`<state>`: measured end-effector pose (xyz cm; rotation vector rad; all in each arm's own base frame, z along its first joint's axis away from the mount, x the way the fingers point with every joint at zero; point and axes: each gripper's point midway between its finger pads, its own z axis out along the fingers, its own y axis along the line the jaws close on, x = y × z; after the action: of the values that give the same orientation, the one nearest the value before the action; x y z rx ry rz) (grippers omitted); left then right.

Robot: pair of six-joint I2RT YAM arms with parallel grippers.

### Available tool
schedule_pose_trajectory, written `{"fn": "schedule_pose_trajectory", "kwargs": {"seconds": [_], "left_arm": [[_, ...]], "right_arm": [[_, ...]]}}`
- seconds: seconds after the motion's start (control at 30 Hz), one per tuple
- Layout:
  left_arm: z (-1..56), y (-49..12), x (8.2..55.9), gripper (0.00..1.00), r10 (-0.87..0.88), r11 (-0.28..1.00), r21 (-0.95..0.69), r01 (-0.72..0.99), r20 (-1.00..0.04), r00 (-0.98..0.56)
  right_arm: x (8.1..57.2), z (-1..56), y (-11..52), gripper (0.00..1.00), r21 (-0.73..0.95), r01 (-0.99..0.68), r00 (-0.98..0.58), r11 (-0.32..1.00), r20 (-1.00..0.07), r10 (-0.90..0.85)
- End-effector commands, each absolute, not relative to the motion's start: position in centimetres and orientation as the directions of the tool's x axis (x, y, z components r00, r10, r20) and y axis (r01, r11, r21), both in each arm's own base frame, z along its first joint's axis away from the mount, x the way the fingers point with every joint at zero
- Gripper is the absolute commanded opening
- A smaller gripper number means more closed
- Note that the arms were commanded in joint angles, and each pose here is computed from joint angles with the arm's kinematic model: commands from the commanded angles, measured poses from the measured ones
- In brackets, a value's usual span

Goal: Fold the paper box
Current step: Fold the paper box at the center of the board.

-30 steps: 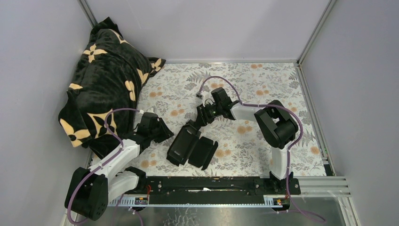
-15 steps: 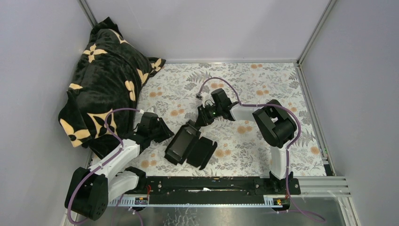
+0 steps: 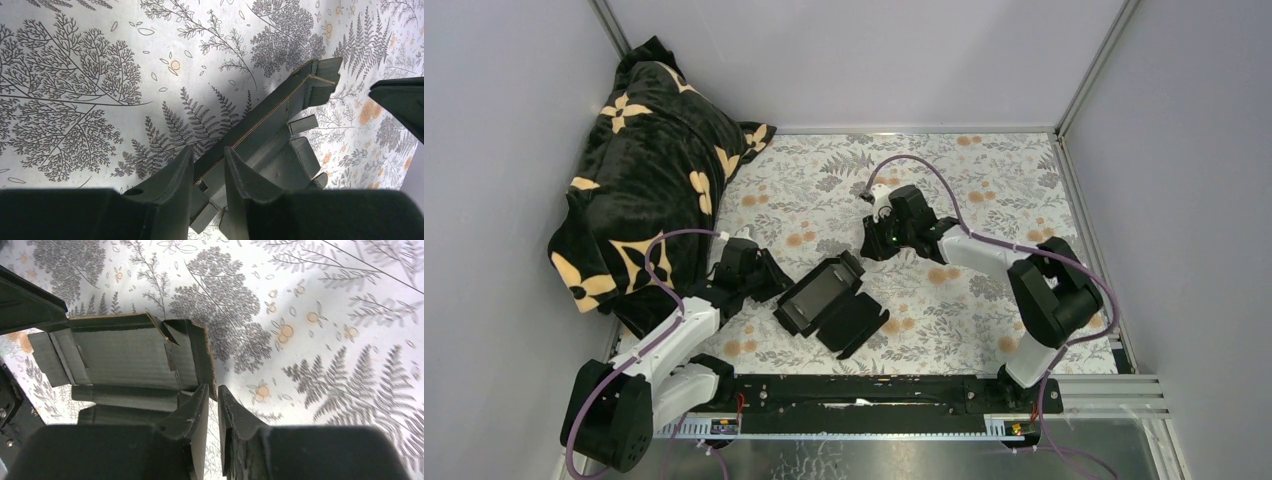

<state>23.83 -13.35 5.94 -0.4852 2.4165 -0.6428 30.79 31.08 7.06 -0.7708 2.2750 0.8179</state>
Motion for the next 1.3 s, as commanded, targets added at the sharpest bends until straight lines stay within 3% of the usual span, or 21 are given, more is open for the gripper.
{"fn": "schedule_pose_trajectory", "kwargs": {"seconds": [0.0,0.13,0.23,0.33,0.5,0.63,0.67,0.77,0.83,1.1,1.27], "left_arm": [[8.3,-14.6,25.1,0.34,-0.477,0.788,-0.603,-0.123,-0.471,-0.743],[8.7,-15.9,24.8,0.31,-0.469,0.780,-0.618,-0.100,-0.471,-0.747],[9.4,-16.5,24.5,0.31,-0.469,0.775,-0.626,-0.086,-0.477,-0.743],[10.7,-16.5,24.4,0.32,-0.480,0.769,-0.635,-0.075,-0.495,-0.725],[12.1,-15.7,24.5,0.49,-0.480,0.785,-0.615,-0.076,-0.526,-0.701],[12.3,-16.0,24.2,0.52,-0.480,0.777,-0.626,-0.067,-0.521,-0.706],[12.3,-16.2,24.1,0.49,-0.477,0.775,-0.629,-0.063,-0.517,-0.710],[12.0,-17.1,23.6,0.26,-0.465,0.769,-0.637,-0.048,-0.506,-0.727],[11.4,-17.8,23.1,0.15,-0.455,0.766,-0.642,-0.042,-0.494,-0.741],[9.0,-20.5,21.8,0.12,-0.401,0.792,-0.609,-0.030,-0.483,-0.778],[6.6,-20.6,21.7,0.12,-0.368,0.834,-0.550,-0.049,-0.486,-0.793]], "right_arm": [[30.4,7.6,28.5,0.20,0.248,-0.641,-0.648,0.726,-0.683,-0.338],[30.1,7.1,27.9,0.23,0.235,-0.629,-0.659,0.741,-0.667,-0.348],[30.0,6.6,28.2,0.42,0.251,-0.631,-0.665,0.734,-0.663,-0.344],[30.5,6.6,29.4,0.48,0.283,-0.646,-0.657,0.708,-0.679,-0.327],[31.4,6.8,31.2,0.50,0.327,-0.665,-0.650,0.671,-0.696,-0.305],[31.6,6.5,32.4,0.50,0.354,-0.684,-0.651,0.638,-0.691,-0.314],[31.7,6.4,32.6,0.50,0.358,-0.689,-0.650,0.630,-0.690,-0.319],[31.7,5.9,33.0,0.48,0.367,-0.696,-0.653,0.617,-0.680,-0.333],[31.7,5.7,33.1,0.48,0.373,-0.700,-0.654,0.609,-0.677,-0.337],[31.1,4.8,33.2,0.44,0.393,-0.697,-0.669,0.600,-0.657,-0.347],[30.8,4.7,32.9,0.35,0.393,-0.694,-0.671,0.603,-0.657,-0.345]]}}
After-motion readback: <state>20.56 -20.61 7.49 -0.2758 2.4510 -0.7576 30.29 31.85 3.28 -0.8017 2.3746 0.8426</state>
